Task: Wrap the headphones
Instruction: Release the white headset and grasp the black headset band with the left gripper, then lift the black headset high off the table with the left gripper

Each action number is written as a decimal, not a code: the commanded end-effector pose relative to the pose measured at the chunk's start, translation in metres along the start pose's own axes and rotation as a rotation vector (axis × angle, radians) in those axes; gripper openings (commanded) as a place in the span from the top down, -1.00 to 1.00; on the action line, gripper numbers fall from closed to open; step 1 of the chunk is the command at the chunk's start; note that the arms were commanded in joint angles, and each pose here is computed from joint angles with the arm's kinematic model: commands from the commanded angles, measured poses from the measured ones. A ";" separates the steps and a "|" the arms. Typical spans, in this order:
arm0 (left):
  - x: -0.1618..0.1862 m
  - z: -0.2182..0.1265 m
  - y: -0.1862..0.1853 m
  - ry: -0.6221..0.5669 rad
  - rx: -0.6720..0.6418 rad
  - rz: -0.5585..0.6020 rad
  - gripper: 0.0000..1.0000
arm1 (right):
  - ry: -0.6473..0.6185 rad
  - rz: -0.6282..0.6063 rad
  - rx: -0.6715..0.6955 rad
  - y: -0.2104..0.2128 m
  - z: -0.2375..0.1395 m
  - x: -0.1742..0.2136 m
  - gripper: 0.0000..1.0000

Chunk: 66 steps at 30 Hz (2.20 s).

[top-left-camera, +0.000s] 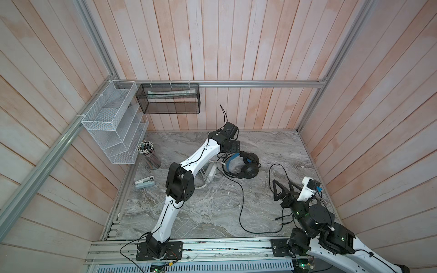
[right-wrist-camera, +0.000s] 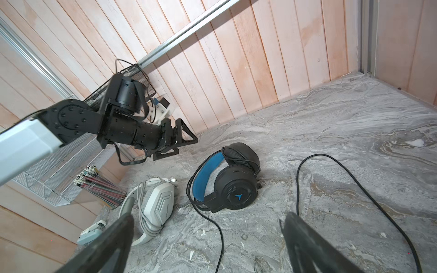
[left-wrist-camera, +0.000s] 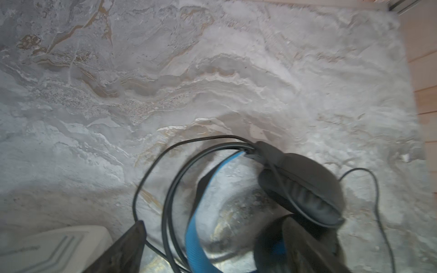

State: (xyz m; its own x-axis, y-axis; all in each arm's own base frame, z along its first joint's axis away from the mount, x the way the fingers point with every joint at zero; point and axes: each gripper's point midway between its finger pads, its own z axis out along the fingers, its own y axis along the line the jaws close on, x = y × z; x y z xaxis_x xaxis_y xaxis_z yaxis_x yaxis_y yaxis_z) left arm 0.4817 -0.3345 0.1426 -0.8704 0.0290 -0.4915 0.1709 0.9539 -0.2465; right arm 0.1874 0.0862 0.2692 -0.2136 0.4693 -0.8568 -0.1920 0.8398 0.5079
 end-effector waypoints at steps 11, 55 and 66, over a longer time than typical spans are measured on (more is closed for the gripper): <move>0.032 0.034 0.004 0.148 0.052 0.130 -0.69 | 0.001 0.002 -0.013 -0.001 0.000 0.005 -0.99; 0.090 0.092 0.027 0.331 -0.044 0.048 0.22 | 0.001 0.001 -0.018 -0.001 0.000 0.007 -0.99; 0.057 0.075 0.013 0.240 -0.015 0.058 0.78 | 0.005 -0.007 -0.008 -0.002 0.002 0.008 -0.99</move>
State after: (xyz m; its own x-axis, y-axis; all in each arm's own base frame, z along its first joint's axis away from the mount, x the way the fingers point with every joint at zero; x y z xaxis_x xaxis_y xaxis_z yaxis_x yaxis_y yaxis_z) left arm 0.4596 -0.3332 0.0345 -0.9584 0.1474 -0.2446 0.1973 0.9610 -0.1939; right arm 0.1870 0.0876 0.2641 -0.2155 0.4717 -0.8550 -0.1994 0.8359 0.5114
